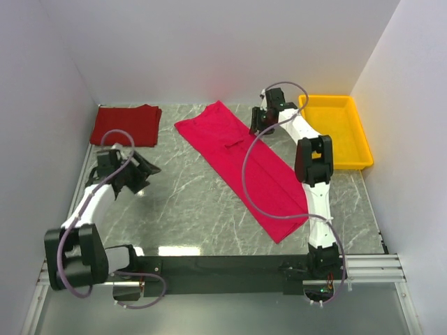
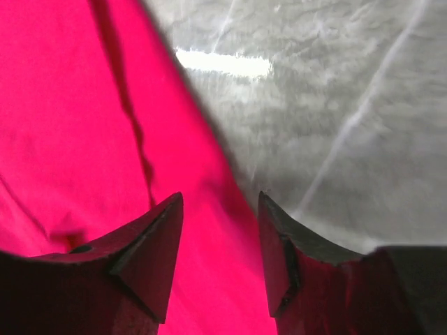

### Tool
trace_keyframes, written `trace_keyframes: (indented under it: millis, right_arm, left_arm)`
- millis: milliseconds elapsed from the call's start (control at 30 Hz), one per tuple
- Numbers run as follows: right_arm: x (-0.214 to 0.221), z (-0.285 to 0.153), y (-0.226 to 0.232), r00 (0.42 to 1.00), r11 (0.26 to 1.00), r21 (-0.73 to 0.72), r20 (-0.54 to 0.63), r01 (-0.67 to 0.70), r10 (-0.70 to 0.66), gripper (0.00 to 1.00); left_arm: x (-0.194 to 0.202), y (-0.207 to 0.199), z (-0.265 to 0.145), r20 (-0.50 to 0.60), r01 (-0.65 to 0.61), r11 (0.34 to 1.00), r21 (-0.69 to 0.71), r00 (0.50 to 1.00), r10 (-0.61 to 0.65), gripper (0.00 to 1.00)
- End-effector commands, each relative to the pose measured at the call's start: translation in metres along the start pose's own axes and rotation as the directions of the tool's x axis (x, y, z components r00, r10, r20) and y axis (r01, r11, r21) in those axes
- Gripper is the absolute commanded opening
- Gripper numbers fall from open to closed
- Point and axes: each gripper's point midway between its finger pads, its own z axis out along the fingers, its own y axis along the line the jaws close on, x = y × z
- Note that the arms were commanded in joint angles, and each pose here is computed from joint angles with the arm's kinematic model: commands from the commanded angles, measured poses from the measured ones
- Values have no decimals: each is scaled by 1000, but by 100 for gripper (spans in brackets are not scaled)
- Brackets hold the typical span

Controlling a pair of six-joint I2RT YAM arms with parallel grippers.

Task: Fold and stack the t-shirts
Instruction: Fold the tshirt

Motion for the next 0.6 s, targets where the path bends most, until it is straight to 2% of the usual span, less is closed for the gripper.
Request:
trace_keyframes:
  millis: [0, 33, 67, 100, 133, 167, 233, 267, 333, 400, 433, 467, 500, 567]
  right_arm:
    - [-58, -80, 21, 964, 983, 22, 194, 183, -184, 56]
    - [-60, -90, 23, 953, 974, 22, 203, 224, -224, 56]
    - [-67, -115, 31, 924, 951, 18, 232, 309, -304, 58]
    - [-57, -119, 28, 918, 941, 11, 215, 339, -333, 60]
    - [-52, -127, 33, 903, 924, -15, 215, 382, -371, 60]
    - [-54, -153, 42, 861, 886, -22, 249, 464, -444, 60]
    - [-26, -158, 45, 844, 852, -94, 229, 515, -485, 60]
    - [-15, -171, 46, 827, 835, -98, 240, 541, -508, 60]
    - [-8, -195, 53, 804, 813, -113, 277, 571, -526, 60]
    - [10, -198, 50, 809, 811, -131, 264, 570, -526, 60]
    - [13, -203, 49, 807, 810, -131, 268, 571, -526, 60]
    - [18, -212, 46, 811, 816, -128, 274, 563, -517, 60]
    - [20, -217, 45, 813, 819, -128, 277, 559, -511, 60]
    - [25, -230, 44, 818, 825, -137, 294, 548, -495, 60]
  left_arm:
    - [-23, -53, 17, 84, -63, 993, 103, 995, 55, 77]
    - [-21, -55, 29, 67, -59, 994, 92, 996, 53, 76]
    - [-26, -73, 35, 95, -86, 989, 116, 993, 76, 76]
    - [-29, -77, 42, 100, -69, 991, 114, 993, 58, 76]
    - [-22, -75, 60, 67, -62, 994, 90, 996, 56, 74]
    - [-26, -92, 67, 78, -74, 992, 106, 995, 65, 74]
    - [-28, -92, 96, 78, -38, 997, 70, 996, 32, 71]
    - [-34, -106, 104, 91, -39, 996, 85, 995, 31, 70]
    - [-43, -112, 132, 96, 9, 998, 70, 995, -16, 67]
    - [-46, -117, 149, 98, 38, 998, 59, 994, -44, 65]
    - [-46, -106, 166, 97, 54, 998, 16, 994, -55, 64]
    - [-57, -119, 171, 120, 53, 998, 28, 991, -56, 63]
    - [-55, -110, 186, 112, 67, 998, -6, 992, -66, 62]
    - [-67, -119, 197, 129, 78, 997, 0, 989, -77, 60]
